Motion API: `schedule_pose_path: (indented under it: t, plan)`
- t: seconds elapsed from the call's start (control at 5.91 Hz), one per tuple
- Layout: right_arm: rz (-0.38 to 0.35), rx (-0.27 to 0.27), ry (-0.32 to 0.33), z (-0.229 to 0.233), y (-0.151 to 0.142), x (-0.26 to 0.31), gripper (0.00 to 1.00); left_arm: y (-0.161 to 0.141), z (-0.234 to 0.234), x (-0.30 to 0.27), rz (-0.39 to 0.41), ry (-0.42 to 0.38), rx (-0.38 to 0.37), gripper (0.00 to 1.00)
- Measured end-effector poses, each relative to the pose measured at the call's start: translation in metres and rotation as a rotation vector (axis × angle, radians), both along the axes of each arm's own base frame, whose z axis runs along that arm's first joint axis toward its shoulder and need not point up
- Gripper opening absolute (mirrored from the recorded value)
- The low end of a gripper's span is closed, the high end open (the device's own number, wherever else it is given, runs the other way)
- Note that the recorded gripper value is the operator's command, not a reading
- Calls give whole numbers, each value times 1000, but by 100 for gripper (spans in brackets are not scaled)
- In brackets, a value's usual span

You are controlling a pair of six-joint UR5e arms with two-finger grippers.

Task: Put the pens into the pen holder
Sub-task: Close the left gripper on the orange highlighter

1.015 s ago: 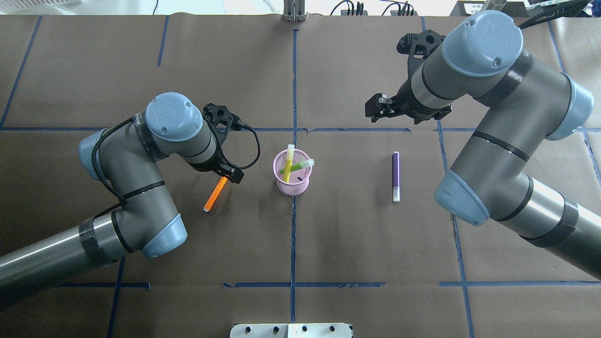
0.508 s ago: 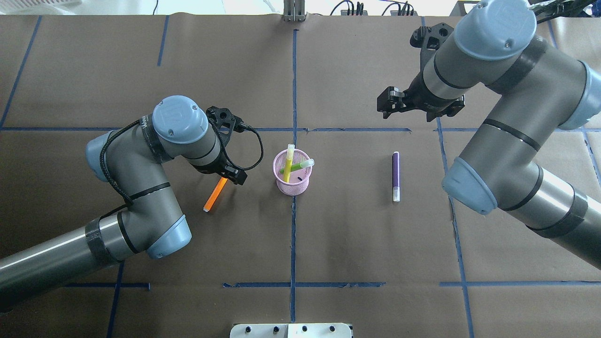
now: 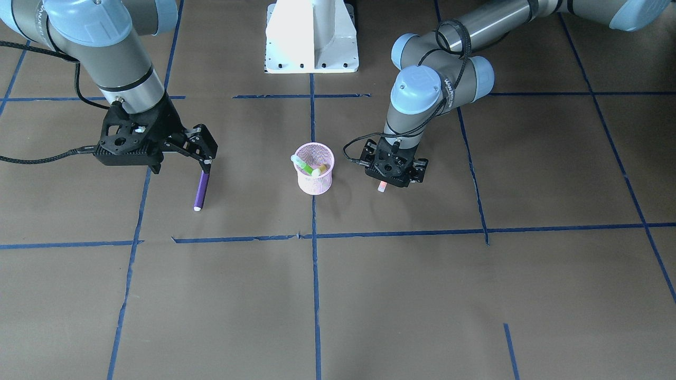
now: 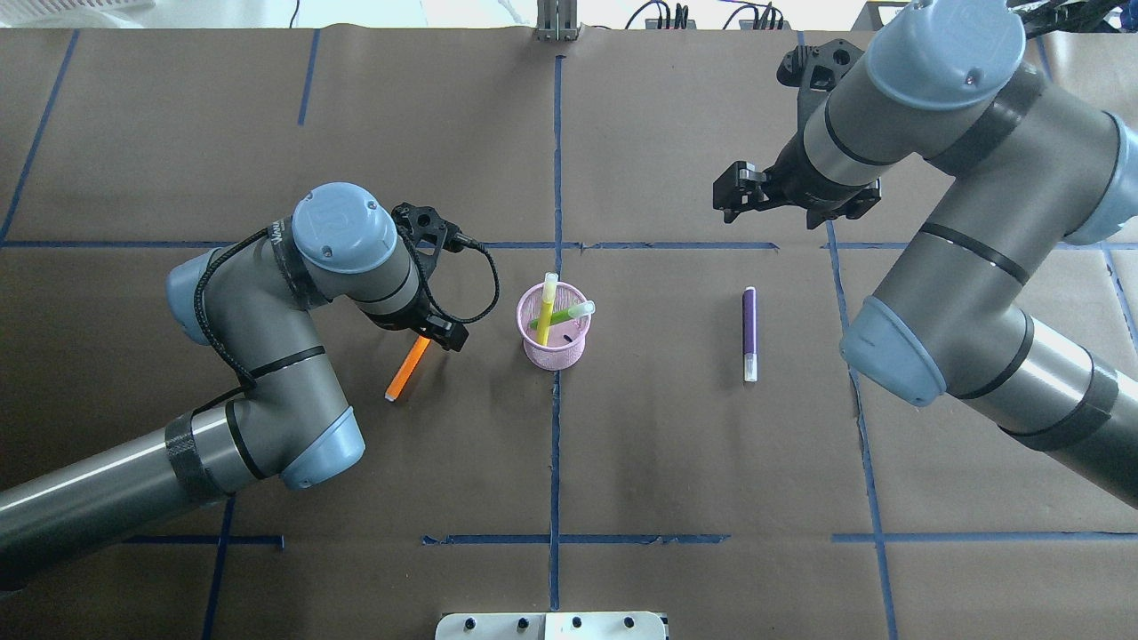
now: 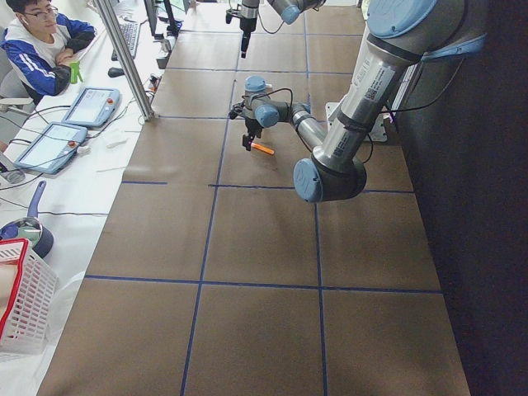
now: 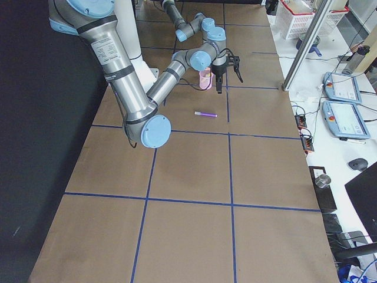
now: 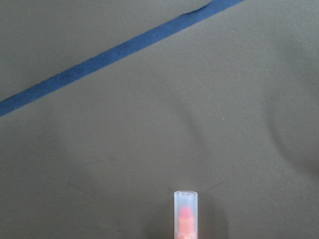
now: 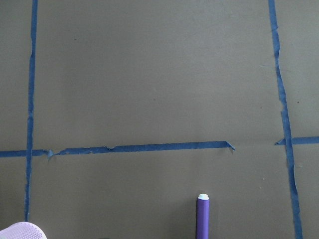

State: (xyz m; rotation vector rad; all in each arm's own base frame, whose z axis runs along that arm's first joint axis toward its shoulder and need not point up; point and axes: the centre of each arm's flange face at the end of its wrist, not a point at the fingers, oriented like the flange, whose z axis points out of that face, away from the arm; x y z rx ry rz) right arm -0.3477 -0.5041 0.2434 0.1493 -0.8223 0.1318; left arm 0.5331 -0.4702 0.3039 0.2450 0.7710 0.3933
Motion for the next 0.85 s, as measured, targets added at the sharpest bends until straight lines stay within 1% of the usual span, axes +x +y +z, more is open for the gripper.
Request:
schedule_pose_path:
  t: [0.17,0.34,0.51,0.85]
  plan:
    - [1,0,0,0,0,0,100,0,-2,0,2,2,4,80]
    - [1,0,1,0,0,1,100,0,-4,1,5,4,7,73]
    - [2,1,0,0,0,1,100,1,-4,2,8,5,8,71]
    - [2,-1,1,2,0,1,100,4,-2,7,16,0,7,71]
